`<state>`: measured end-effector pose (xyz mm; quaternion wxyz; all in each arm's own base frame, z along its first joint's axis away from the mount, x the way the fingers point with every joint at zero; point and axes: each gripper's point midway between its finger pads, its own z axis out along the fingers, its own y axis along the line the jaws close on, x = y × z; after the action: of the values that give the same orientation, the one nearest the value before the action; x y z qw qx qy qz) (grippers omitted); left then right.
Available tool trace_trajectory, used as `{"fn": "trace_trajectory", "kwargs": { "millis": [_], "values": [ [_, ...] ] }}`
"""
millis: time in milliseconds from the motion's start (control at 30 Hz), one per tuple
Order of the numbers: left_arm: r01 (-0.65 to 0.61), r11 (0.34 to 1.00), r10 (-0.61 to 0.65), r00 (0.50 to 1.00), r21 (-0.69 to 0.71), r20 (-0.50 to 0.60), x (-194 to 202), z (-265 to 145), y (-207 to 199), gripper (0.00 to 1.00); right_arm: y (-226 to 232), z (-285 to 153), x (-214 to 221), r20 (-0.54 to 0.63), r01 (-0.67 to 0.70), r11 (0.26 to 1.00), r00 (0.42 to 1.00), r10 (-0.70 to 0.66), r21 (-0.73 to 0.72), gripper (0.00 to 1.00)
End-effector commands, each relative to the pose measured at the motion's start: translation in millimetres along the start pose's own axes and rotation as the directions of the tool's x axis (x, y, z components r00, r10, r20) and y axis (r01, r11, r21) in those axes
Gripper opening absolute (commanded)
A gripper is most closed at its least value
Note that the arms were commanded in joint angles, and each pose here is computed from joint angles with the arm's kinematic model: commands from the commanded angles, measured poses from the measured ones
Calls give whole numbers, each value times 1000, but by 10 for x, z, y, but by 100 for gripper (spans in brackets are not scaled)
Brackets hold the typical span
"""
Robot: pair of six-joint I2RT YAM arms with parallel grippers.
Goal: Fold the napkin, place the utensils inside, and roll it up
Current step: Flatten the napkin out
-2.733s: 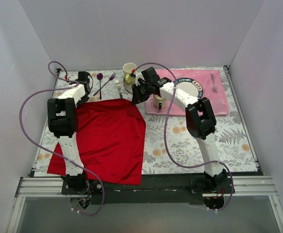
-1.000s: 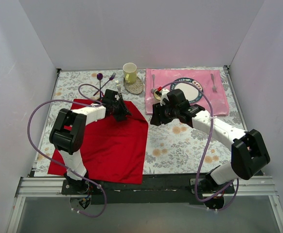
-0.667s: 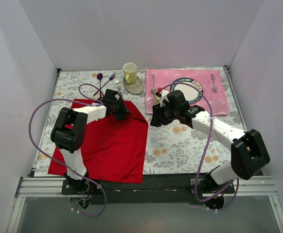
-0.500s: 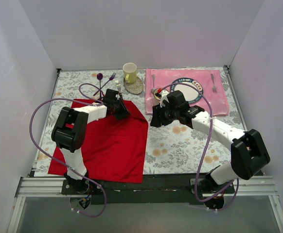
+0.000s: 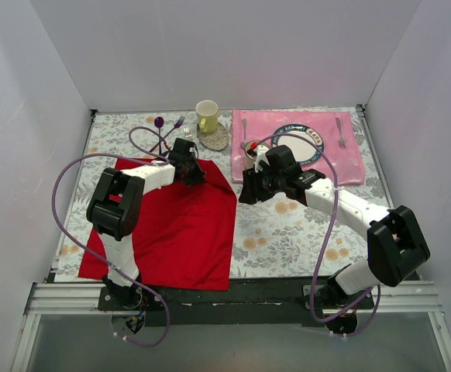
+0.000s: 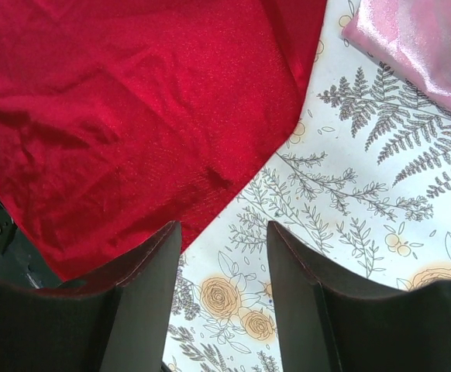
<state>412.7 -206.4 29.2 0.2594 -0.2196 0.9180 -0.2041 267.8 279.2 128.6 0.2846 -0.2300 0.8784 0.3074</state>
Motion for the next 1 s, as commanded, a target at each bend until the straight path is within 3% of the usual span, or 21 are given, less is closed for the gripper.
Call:
{"fn": "trace_trajectory", "kwargs": {
  "millis": [0,333,533,567,600,667,767,833,867,967],
  "values": [
    [-43,999,44,996,-7,75,-260,-74,-156,0,-10,47,30,3,6,1000,1000,-6,-23,56],
    [-63,992,60,998,112,30,-302,-1,-574,0,-103,167,-61,-15,66,998,998,-66,9,57],
    [-59,996,54,996,65,70,-387,-239,-527,0,98,280,-361,13,247,969,969,-248,22,67],
    [-37,998,33,995,41,96,-447,-314,-497,20,66,348,-371,1,269,961,963,-270,61,71],
    [-24,1000,24,990,-7,137,-535,-466,-419,33,133,368,-499,24,302,951,952,-305,71,73],
    [13,998,-2,983,-56,185,-657,-657,-322,67,100,536,-472,-19,344,930,939,-344,129,75],
    [115,983,-77,966,-144,247,-858,-999,-18,92,97,740,-616,-41,371,904,928,-371,213,74],
    [168,970,-119,958,-174,263,-948,-1206,211,95,206,841,-788,-20,385,892,920,-392,236,69],
    [189,964,-135,953,-185,270,-974,-1285,294,96,115,982,-692,-74,390,885,920,-384,253,58],
    [231,950,-162,941,-212,298,-1024,-1539,573,96,79,1207,-732,-104,382,883,924,-368,272,40]
  ]
}}
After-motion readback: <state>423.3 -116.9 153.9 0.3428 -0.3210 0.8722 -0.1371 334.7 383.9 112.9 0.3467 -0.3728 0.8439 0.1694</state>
